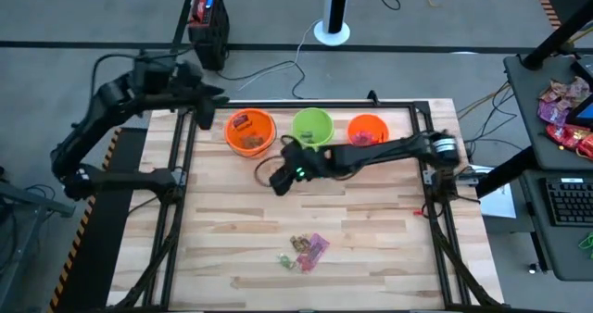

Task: Sort candy by brand, put in halloween buckets
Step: Put the black candy into the green bucket

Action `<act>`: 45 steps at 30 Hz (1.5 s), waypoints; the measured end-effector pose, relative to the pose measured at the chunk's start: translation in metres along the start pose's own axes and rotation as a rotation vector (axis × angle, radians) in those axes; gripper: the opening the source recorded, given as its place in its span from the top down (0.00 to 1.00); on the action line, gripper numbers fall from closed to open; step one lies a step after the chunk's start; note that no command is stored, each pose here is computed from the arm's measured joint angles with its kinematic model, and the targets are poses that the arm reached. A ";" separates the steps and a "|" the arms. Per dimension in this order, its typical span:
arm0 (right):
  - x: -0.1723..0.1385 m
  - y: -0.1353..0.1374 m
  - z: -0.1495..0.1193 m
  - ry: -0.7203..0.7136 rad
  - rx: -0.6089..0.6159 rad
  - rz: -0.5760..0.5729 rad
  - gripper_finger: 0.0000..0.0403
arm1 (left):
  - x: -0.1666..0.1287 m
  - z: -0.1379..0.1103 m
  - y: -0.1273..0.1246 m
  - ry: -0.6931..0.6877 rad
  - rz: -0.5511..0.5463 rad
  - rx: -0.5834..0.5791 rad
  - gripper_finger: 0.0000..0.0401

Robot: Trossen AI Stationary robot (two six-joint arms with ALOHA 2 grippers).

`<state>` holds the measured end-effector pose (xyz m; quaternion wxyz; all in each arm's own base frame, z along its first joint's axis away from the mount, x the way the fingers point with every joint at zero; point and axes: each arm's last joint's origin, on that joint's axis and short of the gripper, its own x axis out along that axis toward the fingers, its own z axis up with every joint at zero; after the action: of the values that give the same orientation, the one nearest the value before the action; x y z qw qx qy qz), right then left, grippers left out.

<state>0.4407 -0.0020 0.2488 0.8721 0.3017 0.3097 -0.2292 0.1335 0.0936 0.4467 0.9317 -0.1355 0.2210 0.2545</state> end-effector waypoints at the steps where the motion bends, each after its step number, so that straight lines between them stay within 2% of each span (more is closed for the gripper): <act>1: 0.007 0.002 -0.003 0.018 -0.018 -0.059 0.52 | -0.006 -0.001 -0.001 -0.013 -0.001 -0.012 0.63; 6: 0.039 0.008 -0.011 0.100 -0.026 -0.207 0.52 | -0.030 -0.009 -0.003 -0.043 -0.005 -0.064 0.63; 13: 0.091 0.010 -0.022 0.117 -0.012 -0.287 0.52 | -0.049 -0.015 -0.005 -0.079 -0.014 -0.102 0.63; 18: 0.119 0.001 -0.028 0.123 0.026 -0.382 0.52 | -0.054 -0.016 -0.005 -0.094 -0.016 -0.115 0.63; 24: 0.138 -0.004 -0.036 0.151 0.017 -0.433 0.52 | -0.051 -0.016 -0.005 -0.086 -0.015 -0.116 0.63; 27: 0.140 -0.005 -0.038 0.154 0.010 -0.443 0.54 | -0.046 -0.014 -0.005 -0.074 -0.013 -0.117 0.63; 30: 0.141 -0.005 -0.040 0.162 -0.008 -0.443 0.60 | -0.042 -0.013 -0.004 -0.061 -0.011 -0.116 0.63; 38: 0.134 -0.002 -0.037 0.194 -0.092 -0.425 0.91 | -0.031 -0.011 -0.003 -0.031 -0.006 -0.087 0.63; 39: 0.130 0.000 -0.036 0.205 -0.108 -0.421 0.94 | -0.030 -0.011 -0.003 -0.029 -0.005 -0.077 0.63; 42: 0.109 0.008 -0.029 0.234 -0.133 -0.399 0.97 | -0.029 -0.013 -0.003 0.000 -0.001 -0.032 0.63; 45: 0.064 0.019 -0.010 0.290 -0.156 -0.336 0.97 | -0.029 -0.023 -0.002 0.102 0.007 0.006 0.63</act>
<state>0.4933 0.0046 0.2069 0.7888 0.2074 0.4944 -0.3007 0.1046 0.0720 0.4413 0.9186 -0.1446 0.2696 0.2501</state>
